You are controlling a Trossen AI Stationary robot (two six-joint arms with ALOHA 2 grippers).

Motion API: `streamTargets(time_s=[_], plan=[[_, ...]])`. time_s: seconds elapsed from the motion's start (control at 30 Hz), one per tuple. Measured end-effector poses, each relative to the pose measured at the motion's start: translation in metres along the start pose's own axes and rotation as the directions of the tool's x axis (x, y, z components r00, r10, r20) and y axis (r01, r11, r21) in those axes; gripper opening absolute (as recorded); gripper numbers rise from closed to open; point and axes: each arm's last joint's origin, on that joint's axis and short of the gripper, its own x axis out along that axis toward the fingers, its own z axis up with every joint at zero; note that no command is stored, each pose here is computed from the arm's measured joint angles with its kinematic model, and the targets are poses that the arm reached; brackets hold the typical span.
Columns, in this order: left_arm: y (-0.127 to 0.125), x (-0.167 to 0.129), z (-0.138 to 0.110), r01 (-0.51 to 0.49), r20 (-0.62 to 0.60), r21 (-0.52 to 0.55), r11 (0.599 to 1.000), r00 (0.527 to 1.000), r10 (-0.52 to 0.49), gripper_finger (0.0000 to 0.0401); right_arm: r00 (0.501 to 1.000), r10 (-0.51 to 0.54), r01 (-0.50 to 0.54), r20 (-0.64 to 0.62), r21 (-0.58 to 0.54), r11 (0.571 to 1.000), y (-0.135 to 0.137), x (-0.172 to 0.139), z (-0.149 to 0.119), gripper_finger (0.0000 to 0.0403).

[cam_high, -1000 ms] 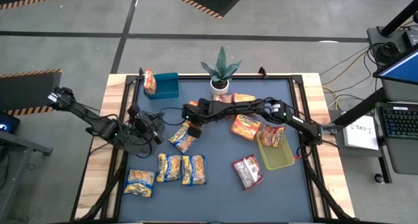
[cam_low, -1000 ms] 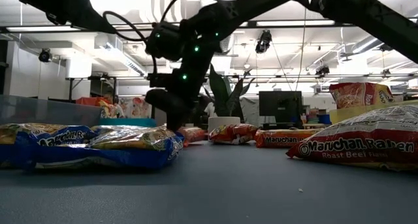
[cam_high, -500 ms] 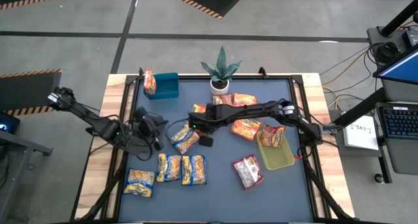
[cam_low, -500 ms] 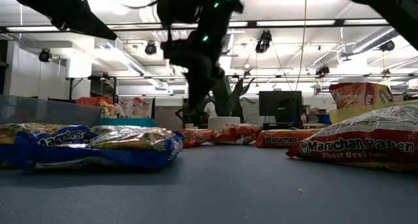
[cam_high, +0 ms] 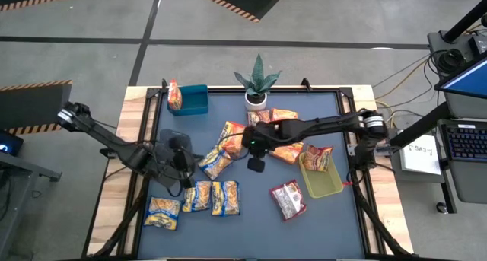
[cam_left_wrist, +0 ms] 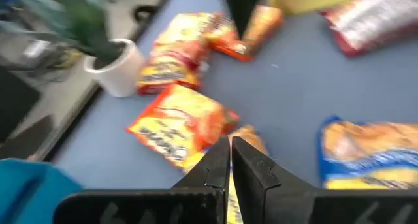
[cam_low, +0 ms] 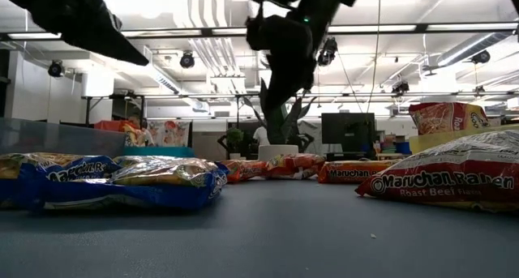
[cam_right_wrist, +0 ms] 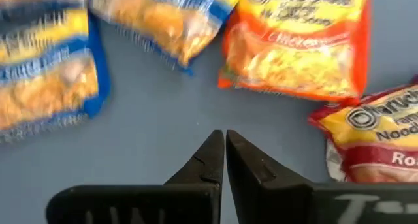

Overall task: Sort Maruchan noodles
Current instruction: Put the blue noodle pack into the black bin

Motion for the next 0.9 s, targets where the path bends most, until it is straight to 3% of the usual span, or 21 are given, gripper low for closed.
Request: streamTargets(time_s=[0.2, 0.37, 0.6, 0.9], plan=[[-0.014, 0.008, 0.016, 0.021, -0.018, 0.009, 1.0, 1.0, -0.021, 0.0, 0.986, 0.043, -0.061, 0.159, 0.111, 0.992, -0.002, -0.005, -0.015, 0.0009], [-0.029, 0.018, 0.02, 0.093, -0.097, 0.026, 0.995, 0.991, -0.09, 0.0, 0.984, 0.053, -0.081, 0.17, 0.161, 0.984, -0.004, -0.001, -0.024, 0.0009], [-0.045, 0.034, 0.011, 0.086, -0.21, -0.034, 0.996, 0.973, -0.091, 0.0, 0.985, 0.078, -0.099, 0.151, 0.139, 0.985, -0.004, 0.001, -0.028, 0.0025], [-0.057, 0.05, -0.003, 0.085, -0.306, -0.018, 0.996, 0.948, -0.087, 0.0, 0.989, 0.067, -0.071, 0.133, 0.03, 0.997, -0.004, 0.008, -0.037, 0.0057]])
